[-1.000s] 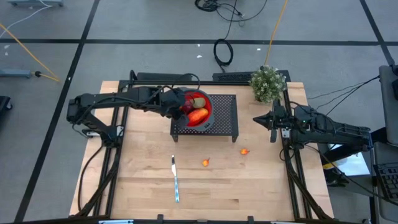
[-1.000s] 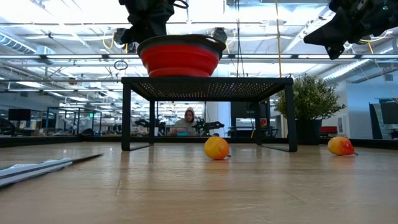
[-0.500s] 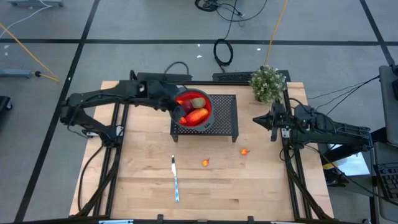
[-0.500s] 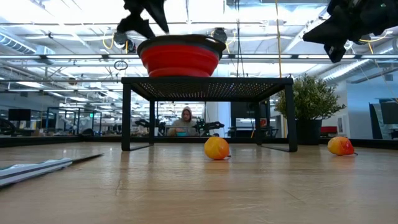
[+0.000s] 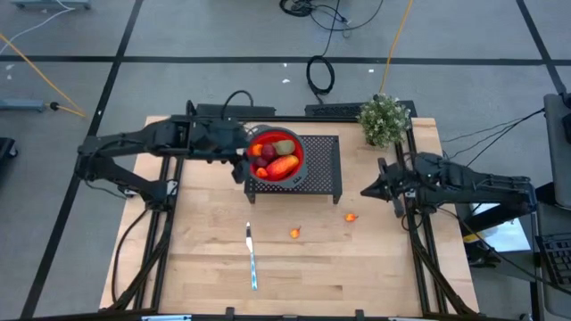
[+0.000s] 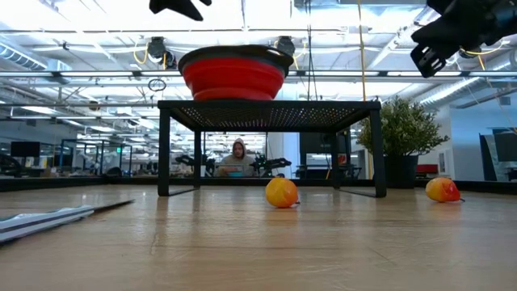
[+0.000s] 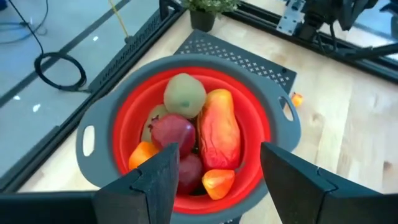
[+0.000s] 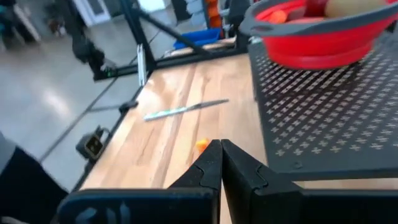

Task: Pick & Place Fruit
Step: Put the right peach into the strainer on the shelf

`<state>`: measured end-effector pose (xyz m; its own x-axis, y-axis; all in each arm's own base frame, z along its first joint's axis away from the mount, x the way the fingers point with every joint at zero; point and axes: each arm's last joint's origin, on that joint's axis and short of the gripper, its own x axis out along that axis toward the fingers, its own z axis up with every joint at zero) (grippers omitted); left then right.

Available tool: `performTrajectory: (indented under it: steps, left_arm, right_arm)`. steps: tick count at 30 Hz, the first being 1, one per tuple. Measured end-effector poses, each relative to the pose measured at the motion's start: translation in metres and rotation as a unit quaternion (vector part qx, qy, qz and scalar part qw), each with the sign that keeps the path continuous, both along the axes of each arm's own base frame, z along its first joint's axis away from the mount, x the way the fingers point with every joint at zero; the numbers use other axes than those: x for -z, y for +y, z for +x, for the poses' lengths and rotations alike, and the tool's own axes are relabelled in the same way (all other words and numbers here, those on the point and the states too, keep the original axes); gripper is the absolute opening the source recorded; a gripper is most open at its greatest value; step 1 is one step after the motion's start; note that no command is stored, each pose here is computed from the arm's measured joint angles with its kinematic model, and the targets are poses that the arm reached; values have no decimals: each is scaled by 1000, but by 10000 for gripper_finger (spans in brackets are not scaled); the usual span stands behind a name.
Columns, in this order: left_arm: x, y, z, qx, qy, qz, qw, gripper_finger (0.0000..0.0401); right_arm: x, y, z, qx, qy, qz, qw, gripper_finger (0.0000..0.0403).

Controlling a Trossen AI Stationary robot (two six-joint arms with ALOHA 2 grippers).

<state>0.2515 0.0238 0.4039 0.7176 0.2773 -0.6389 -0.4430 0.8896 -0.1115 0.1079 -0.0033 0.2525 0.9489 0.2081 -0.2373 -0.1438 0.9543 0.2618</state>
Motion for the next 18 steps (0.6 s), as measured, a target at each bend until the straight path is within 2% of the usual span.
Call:
performTrajectory:
  steps: [9,18]
  left_arm:
    - [0,-19,0,-3,3,36,999,223]
    - [8,-28,0,-2,12,49,999,223]
  right_arm:
    - [9,8,14,-54,37,-42,997,0]
    - [20,11,14,-68,97,-44,992,0]
